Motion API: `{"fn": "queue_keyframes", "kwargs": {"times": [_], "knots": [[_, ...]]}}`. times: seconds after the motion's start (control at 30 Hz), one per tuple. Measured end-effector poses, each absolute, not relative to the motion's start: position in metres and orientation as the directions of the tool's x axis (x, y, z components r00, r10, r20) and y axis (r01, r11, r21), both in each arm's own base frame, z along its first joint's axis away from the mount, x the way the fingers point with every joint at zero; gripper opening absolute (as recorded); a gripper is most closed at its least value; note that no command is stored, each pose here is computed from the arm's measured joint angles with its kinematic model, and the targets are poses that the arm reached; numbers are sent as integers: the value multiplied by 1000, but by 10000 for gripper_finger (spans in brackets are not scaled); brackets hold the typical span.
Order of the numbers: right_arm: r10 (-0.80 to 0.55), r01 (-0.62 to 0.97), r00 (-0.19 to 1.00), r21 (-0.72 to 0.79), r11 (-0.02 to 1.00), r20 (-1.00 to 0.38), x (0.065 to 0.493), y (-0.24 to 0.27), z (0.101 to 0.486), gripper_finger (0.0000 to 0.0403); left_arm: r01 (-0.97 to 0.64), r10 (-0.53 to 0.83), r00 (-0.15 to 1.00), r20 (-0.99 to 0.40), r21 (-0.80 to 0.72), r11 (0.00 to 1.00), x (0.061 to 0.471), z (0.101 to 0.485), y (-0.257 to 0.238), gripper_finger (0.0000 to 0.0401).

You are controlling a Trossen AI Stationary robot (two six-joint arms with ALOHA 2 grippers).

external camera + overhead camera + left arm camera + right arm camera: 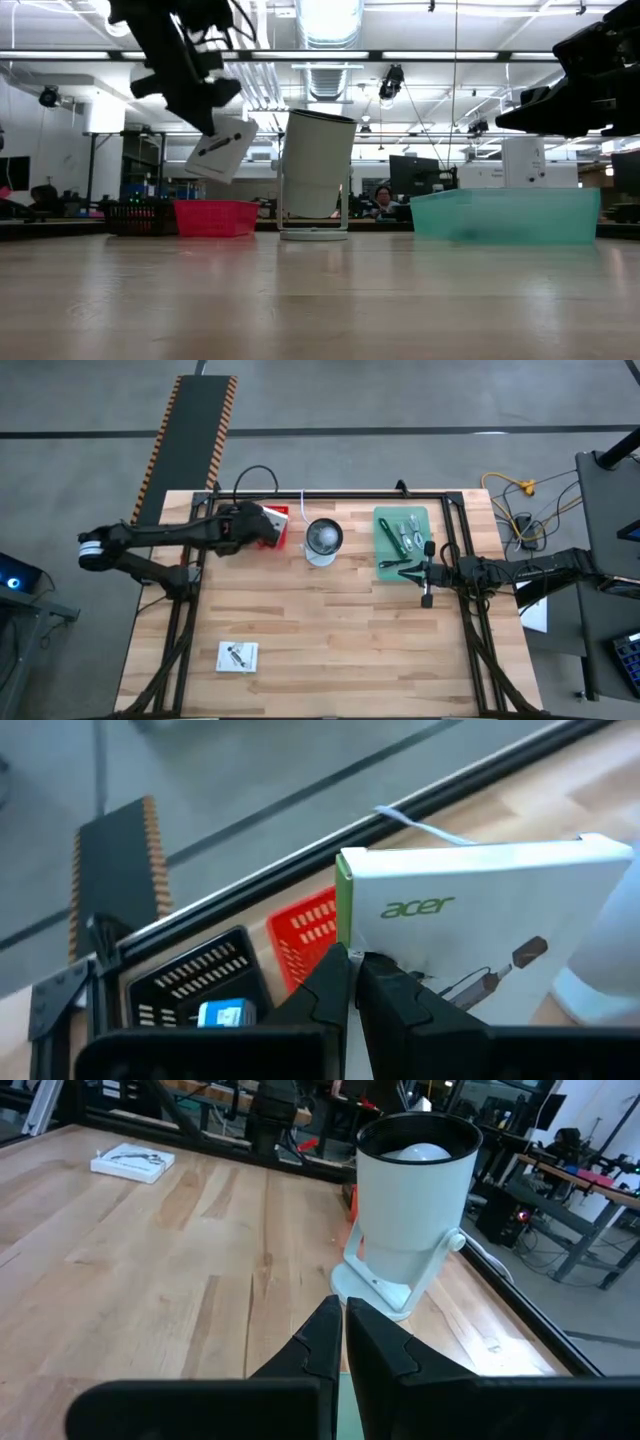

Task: Pick and place items into bin
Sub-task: Put the white card reader box into the red bin

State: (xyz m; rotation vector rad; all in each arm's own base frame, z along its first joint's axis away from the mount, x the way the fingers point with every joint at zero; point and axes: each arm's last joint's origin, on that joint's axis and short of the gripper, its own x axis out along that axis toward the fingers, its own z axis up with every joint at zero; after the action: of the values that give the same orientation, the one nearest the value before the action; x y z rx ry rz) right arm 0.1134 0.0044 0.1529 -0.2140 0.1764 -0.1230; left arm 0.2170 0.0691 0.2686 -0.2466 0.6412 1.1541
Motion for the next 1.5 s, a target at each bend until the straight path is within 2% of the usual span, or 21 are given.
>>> {"fn": "queue_keyframes", "kwargs": {"times": [0.13,0.67,0.9,1.13,1.5], "knots": [[-140,102,977,-222,970,-161,113,4,153,8,-934,798,193,-571,141,327,223,250,79,1],[-140,100,976,-227,969,-167,114,4,152,8,-973,805,128,-580,85,215,220,223,94,1],[-140,100,976,-227,969,-167,114,4,152,8,-975,801,171,-574,16,220,222,216,96,1],[-140,99,976,-229,968,-167,114,4,152,8,-984,799,144,-584,2,179,215,199,95,1],[-140,100,976,-229,968,-167,114,4,152,8,-985,801,148,-581,-9,175,208,182,96,1]]}}
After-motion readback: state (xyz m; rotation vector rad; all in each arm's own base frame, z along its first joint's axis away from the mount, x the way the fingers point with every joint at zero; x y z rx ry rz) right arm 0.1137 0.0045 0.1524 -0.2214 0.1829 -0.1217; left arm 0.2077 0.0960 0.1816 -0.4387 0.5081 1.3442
